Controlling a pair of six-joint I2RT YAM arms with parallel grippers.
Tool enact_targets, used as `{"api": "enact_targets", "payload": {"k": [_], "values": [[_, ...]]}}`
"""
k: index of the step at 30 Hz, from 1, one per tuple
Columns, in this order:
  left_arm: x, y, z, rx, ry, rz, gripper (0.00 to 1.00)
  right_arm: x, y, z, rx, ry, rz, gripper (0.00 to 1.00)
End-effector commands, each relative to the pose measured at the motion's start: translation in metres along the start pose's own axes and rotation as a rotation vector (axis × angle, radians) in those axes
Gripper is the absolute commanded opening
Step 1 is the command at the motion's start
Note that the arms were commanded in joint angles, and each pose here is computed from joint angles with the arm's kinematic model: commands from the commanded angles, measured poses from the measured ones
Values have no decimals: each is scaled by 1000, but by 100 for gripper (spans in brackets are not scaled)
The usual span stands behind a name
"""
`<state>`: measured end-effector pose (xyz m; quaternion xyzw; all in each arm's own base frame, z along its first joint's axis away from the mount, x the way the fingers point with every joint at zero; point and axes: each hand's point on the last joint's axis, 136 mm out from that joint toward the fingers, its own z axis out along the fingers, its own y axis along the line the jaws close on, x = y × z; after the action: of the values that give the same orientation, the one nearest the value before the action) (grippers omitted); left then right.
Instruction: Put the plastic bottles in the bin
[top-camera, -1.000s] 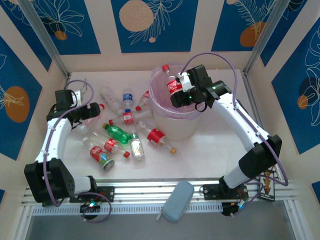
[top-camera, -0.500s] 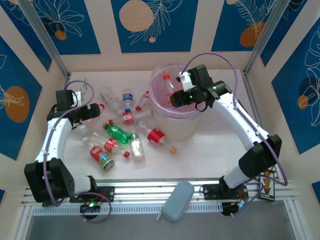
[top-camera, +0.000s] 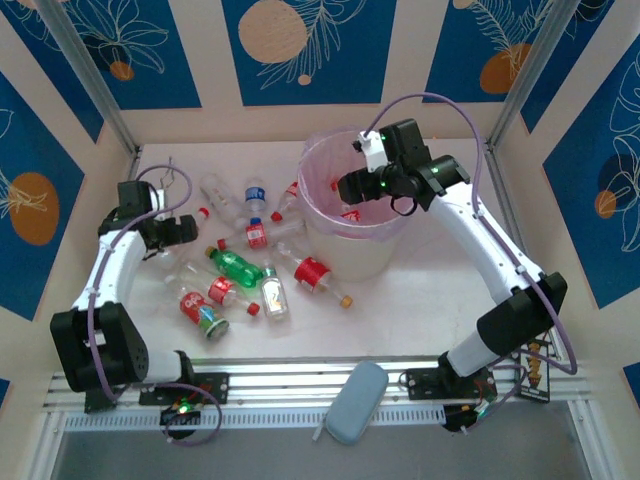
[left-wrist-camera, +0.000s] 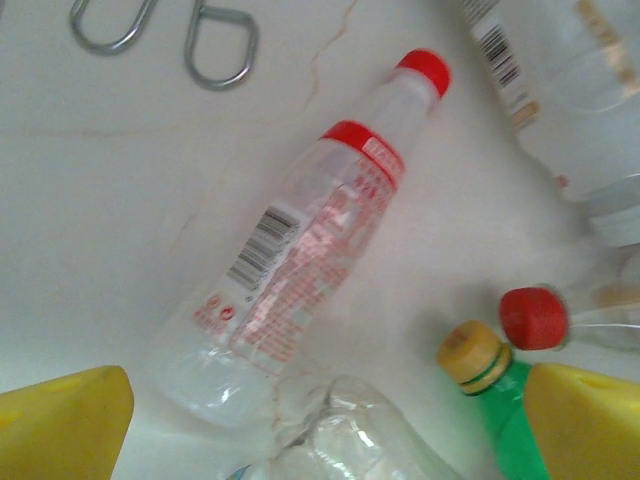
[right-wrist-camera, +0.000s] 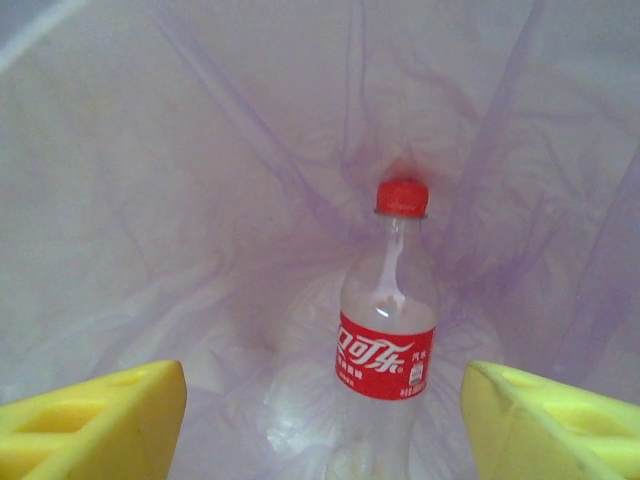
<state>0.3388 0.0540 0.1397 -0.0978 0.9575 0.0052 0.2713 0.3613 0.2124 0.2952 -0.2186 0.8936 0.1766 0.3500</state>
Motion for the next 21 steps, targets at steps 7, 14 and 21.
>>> {"api": "enact_targets", "payload": {"k": [7, 14, 21], "values": [[11, 12, 20, -59, 151, 67, 100, -22, 32, -73, -102, -168, 5, 84], [7, 13, 44, -50, 229, 139, 100, -15, 38, -82, -145, -212, 0, 88], [-10, 13, 63, -49, 254, 173, 100, -6, 33, -83, -165, -223, 24, 88]]}}
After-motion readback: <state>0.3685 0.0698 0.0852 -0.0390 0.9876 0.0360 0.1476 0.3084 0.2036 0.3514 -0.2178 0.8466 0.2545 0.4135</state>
